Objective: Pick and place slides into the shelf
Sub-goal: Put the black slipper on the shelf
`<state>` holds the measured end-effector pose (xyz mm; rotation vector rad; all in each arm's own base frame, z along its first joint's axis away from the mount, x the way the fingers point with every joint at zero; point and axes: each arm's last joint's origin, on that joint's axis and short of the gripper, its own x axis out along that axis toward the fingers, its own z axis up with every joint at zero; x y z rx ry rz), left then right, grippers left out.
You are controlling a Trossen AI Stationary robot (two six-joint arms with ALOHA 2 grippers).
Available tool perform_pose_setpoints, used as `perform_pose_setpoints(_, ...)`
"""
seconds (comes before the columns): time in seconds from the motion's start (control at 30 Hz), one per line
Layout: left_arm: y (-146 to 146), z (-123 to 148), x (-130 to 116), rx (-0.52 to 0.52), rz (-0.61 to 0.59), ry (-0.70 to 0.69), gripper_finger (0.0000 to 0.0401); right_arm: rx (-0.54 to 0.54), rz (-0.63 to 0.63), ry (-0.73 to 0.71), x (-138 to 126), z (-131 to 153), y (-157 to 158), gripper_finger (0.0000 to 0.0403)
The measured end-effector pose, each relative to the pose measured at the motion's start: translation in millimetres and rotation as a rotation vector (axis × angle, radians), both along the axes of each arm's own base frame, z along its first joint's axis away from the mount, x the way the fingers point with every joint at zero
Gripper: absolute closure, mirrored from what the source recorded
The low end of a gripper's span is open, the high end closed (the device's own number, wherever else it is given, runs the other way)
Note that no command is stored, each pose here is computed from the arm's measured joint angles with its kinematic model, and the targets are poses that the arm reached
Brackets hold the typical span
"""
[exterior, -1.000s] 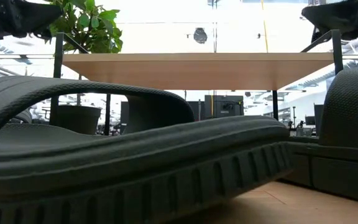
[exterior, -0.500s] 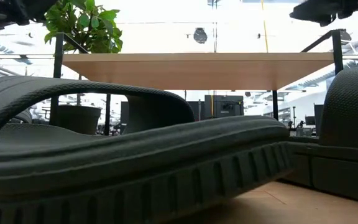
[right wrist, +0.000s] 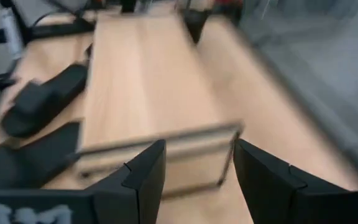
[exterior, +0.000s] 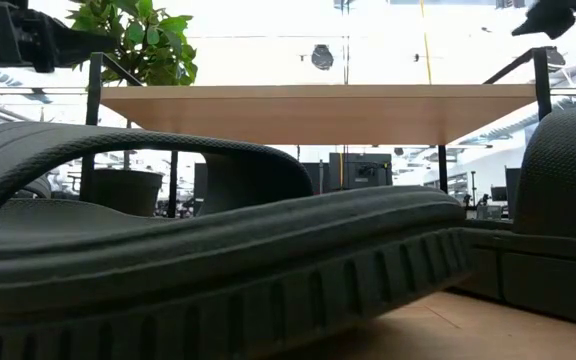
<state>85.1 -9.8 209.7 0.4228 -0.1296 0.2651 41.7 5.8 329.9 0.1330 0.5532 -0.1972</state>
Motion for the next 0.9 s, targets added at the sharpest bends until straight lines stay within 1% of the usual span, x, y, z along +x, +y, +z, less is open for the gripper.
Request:
perform_pose_setpoints(0.1,0.0,0.7,-0.1,-0.022,-0.005,-0.012,0.04,0.116,0.011,0.041,0.1,-5.0,2.5,0.0222)
perform_pose_setpoints(0.27,0.0,1.5,-0.3,-0.017,-0.004,-0.019,0.04,0.209,0.011,0.134,8.1,-25.5,9.9,0.0222)
perform_pose_setpoints(0.43,0.2,3.5,-0.8,-0.021,-0.004,-0.04,0.04,0.346,-0.037,0.284,17.0,-62.9,18.8,0.0222)
perform_pose_setpoints(0.5,0.2,3.7,-0.8,-0.02,-0.004,-0.043,0.04,0.39,-0.04,0.317,21.8,-78.7,22.9,0.0221)
perform_pose_setpoints(0.67,0.3,5.6,-1.3,0.007,0.003,-0.055,0.04,0.47,-0.017,0.37,30.9,-109.4,31.1,0.0221)
perform_pose_setpoints(0.8,0.3,6.1,-1.4,0.005,0.003,-0.061,0.04,0.494,-0.024,0.417,31.4,-123.6,32.5,0.0221)
perform_pose_setpoints(0.9,0.3,6.2,-1.4,0.005,0.003,-0.061,0.04,0.534,0.0,0.417,34.2,-130.2,35.4,0.0221)
